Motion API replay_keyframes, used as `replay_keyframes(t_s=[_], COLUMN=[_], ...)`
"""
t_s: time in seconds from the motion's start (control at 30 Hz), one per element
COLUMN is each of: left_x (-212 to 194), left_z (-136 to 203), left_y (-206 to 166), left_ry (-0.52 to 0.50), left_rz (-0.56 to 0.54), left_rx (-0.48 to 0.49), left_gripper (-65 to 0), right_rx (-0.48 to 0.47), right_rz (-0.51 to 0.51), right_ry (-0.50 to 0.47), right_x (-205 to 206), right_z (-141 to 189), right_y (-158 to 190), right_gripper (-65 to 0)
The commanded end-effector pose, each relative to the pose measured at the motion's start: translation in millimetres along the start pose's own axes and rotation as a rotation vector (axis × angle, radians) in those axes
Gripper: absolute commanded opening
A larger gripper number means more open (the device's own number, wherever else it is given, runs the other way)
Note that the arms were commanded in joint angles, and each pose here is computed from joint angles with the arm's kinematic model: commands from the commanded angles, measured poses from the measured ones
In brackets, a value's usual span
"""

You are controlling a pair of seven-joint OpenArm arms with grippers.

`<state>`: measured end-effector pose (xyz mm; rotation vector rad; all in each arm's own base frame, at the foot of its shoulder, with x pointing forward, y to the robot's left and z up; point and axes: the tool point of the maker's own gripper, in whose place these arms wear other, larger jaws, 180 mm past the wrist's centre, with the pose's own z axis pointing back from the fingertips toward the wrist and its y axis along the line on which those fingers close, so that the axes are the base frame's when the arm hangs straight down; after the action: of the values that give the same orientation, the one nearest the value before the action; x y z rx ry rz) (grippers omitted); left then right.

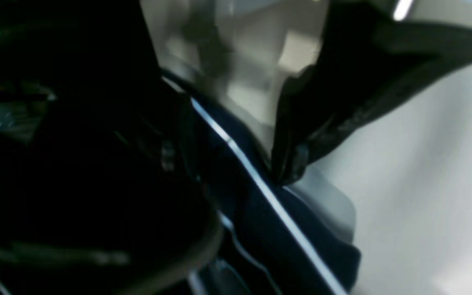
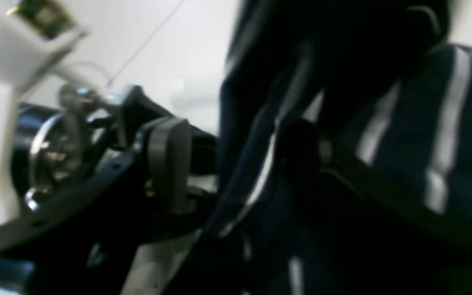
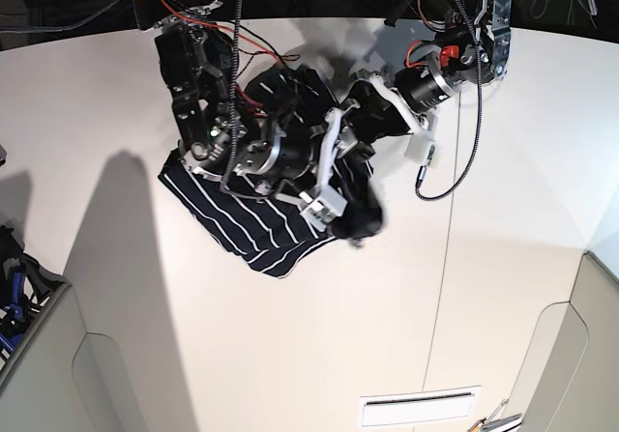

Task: Fold the T-shirt properly
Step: 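Grasp the folded bundle with both grippers and flatten it into a square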

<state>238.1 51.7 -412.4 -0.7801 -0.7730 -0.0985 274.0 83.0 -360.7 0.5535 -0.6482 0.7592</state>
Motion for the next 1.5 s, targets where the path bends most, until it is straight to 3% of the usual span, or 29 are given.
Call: replay_keyframes(t_s=[0.0, 0.2, 0.27, 0.4, 0.47, 0.53, 0.67, 0.93, 1.07, 1.2, 1.3, 1.47], left_x=[3, 23, 41, 71, 80, 83, 82, 49, 33, 13, 1, -8], left_z=[4, 34, 49, 78, 86, 92, 91, 46, 24, 9, -3, -16], left_y=[4, 34, 42, 42, 31, 16, -17, -78, -102, -118, -119, -103], left_ry=[0.0, -0.061, -0.127, -0.219, -0.227, -0.225, -0.208, -0.103, -0.078, -0.039, -0.009, 0.026], left_rz=[0.003, 0.079, 0.093, 0.065, 0.025, -0.022, -0.089, -0.163, -0.241, -0.236, -0.21, -0.185], left_rx=[0.008, 0.079, 0.096, 0.104, 0.089, 0.071, 0.014, -0.133, -0.169, -0.215, -0.226, -0.207], left_gripper=[-32.4, -32.7, -38.6, -57.0, -60.6, -62.0, -62.2, -62.2, -62.2, -62.2, -62.2, -62.2], right_rx=[0.008, 0.037, 0.009, -0.106, -0.172, -0.24, -0.361, -0.48, -0.479, -0.389, -0.309, -0.265], right_rz=[0.038, 0.115, 0.119, 0.053, 0.017, -0.014, -0.105, -0.179, -0.19, -0.22, -0.244, -0.295], right_ry=[-0.055, -0.065, -0.084, -0.156, -0.215, -0.273, -0.343, -0.355, -0.365, -0.358, -0.354, -0.302], right_x=[21, 36, 46, 75, 89, 99, 105, 80, 67, 56, 49, 30], right_z=[2, -1, 4, 23, 40, 60, 94, 125, 118, 97, 82, 62], right_y=[4, 20, 9, -37, -67, -97, -146, -207, -221, -214, -206, -206], right_gripper=[-27.9, -27.9, -27.9, -28.1, -28.2, -35.5, -62.9, -65.0, -65.0, -65.0, -65.0, -65.0])
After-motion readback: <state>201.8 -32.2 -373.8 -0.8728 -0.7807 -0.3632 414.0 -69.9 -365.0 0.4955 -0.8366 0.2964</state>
